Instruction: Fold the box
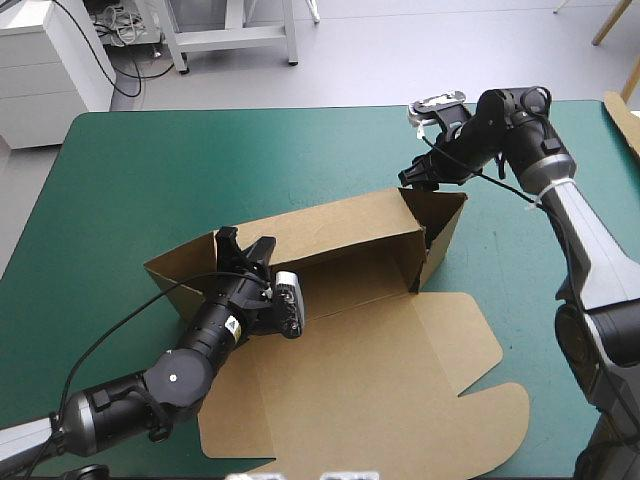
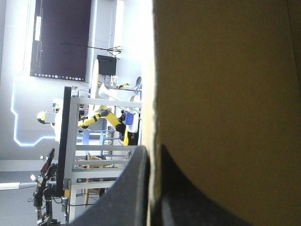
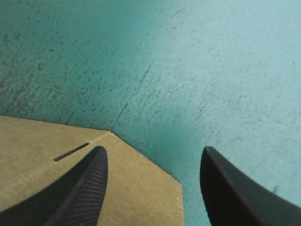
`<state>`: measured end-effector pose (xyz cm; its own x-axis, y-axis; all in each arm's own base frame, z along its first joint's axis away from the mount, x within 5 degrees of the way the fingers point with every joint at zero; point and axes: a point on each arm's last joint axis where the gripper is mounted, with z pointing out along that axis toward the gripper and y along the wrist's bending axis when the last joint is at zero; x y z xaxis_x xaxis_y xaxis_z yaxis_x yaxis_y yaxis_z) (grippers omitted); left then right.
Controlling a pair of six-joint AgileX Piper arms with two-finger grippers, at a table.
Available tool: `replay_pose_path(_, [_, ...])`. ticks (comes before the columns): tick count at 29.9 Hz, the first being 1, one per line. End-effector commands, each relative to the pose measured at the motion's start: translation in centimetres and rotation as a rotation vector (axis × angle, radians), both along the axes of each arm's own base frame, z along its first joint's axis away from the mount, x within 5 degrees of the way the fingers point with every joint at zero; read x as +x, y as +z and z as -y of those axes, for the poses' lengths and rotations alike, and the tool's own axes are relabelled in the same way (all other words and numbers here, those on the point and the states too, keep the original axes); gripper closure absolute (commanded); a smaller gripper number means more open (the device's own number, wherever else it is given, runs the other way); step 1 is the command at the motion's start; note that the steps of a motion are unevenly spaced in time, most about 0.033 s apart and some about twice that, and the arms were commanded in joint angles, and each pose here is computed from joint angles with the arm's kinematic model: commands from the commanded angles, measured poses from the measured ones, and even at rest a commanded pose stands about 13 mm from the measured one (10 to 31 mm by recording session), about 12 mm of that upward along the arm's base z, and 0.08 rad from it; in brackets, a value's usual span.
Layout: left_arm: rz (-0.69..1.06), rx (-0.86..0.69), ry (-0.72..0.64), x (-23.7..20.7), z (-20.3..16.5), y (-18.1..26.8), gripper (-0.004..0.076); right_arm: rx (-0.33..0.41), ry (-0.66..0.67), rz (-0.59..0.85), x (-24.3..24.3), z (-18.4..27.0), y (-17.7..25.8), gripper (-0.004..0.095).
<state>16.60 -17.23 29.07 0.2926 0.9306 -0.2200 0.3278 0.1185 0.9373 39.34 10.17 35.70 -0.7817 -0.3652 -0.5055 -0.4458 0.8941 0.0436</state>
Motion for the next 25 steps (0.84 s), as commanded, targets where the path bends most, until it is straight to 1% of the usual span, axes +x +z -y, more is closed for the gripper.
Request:
replay_pose_path(1, [0.047,-0.037,0.027,0.0,-0.2,1.3,0.0731,0.016,0.01,0.066,-2.2,0.6,2.5,0.0379])
replay_pose_path(5, [0.049,-0.035,0.027,0.0,-0.2,1.4,0.0731,0.005,0.019,0.041,-3.4,0.9,2.0,0.0379])
replay_pose_path(8, [0.05,-0.035,0.025,0.0,-0.2,1.4,0.0731,-0.005,0.028,0.043,-4.2,1.1,2.1,0.0379])
replay_pose_path(11, [0.052,-0.034,0.031,0.1,-0.2,1.4,0.0731,0.001,0.028,0.058,-4.8,1.2,2.8,0.0379])
replay_pose_path(17, [0.053,-0.032,0.029,0.0,-0.2,1.4,0.0731,0.006,-0.011,0.078,-5.7,1.6,3.8,0.0379])
replay_pose_path(25, [0.051,-0.035,0.03,0.0,-0.2,1.4,0.0731,-0.014,0.001,0.016,-7.3,1.9,2.1,0.0379])
